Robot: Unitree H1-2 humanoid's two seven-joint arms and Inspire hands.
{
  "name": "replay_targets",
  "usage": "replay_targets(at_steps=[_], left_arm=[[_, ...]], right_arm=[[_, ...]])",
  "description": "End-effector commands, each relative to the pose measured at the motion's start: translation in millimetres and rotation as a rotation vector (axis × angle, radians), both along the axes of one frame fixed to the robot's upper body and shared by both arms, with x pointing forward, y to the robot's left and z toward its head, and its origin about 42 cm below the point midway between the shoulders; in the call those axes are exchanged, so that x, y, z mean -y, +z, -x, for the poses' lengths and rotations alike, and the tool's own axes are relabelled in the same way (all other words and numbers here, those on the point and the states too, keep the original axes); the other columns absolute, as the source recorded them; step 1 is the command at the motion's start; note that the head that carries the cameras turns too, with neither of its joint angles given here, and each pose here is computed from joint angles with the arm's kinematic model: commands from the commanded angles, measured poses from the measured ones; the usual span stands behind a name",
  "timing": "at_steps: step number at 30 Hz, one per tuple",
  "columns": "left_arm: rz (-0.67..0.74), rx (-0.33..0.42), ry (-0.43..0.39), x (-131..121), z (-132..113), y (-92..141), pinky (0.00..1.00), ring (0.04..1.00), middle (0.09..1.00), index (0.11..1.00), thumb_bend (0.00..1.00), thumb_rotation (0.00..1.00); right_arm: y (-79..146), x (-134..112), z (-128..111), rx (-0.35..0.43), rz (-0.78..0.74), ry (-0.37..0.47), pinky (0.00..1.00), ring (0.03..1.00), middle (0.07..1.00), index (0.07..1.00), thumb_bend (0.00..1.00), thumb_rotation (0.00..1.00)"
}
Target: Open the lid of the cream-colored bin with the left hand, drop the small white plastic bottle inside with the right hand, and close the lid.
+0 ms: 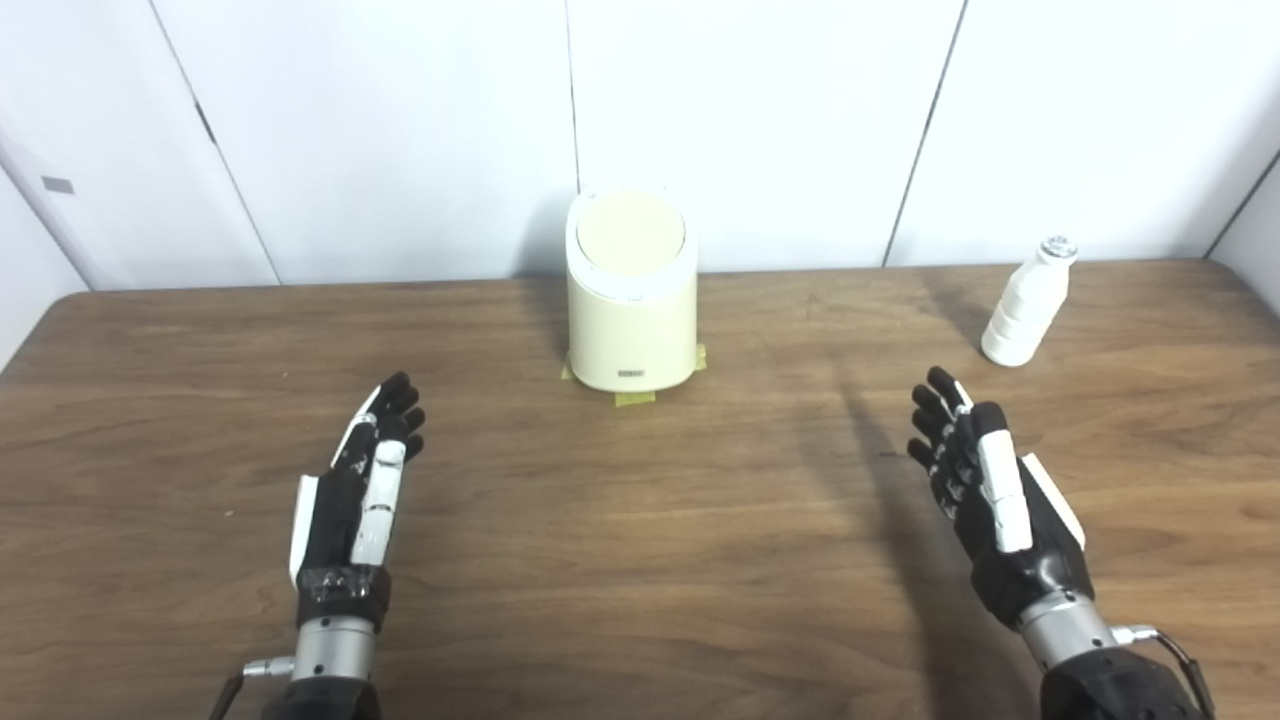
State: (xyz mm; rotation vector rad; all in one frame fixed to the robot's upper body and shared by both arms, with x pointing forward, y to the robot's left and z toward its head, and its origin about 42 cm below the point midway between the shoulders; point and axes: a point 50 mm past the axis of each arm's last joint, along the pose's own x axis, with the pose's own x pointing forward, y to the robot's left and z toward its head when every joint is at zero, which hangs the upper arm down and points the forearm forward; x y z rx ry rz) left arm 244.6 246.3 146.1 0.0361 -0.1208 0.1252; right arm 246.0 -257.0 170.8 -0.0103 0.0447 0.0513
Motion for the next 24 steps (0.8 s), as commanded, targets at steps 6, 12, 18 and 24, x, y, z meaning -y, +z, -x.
replay_targets(at_steps=[6, 12, 18, 24], left_arm=[[-0.009, -0.03, 0.005, -2.5, 24.9, -7.5, 0.89, 0.894, 0.905, 0.919, 0.52, 0.8], [-0.01, -0.029, 0.005, -2.9, 24.6, -8.2, 0.89, 0.895, 0.906, 0.92, 0.52, 0.8], [-0.007, -0.029, 0.002, -2.8, 24.7, -7.6, 0.89, 0.894, 0.907, 0.921, 0.5, 0.8], [-0.032, -0.038, -0.004, -3.3, 25.0, -6.6, 0.89, 0.892, 0.905, 0.925, 0.51, 0.78]], right_arm=[[17.8, -1.7, -1.2, 0.085, -0.005, 0.013, 0.98, 0.999, 0.987, 0.991, 0.6, 1.0], [18.2, -1.7, -1.3, 0.083, -0.001, 0.013, 0.98, 0.997, 0.985, 0.991, 0.6, 1.0], [17.3, -1.7, -1.4, 0.079, -0.004, 0.009, 0.97, 0.991, 0.982, 0.988, 0.6, 1.0], [17.0, -3.5, -1.4, 0.07, 0.006, 0.007, 0.95, 0.973, 0.971, 0.98, 0.61, 1.0]])
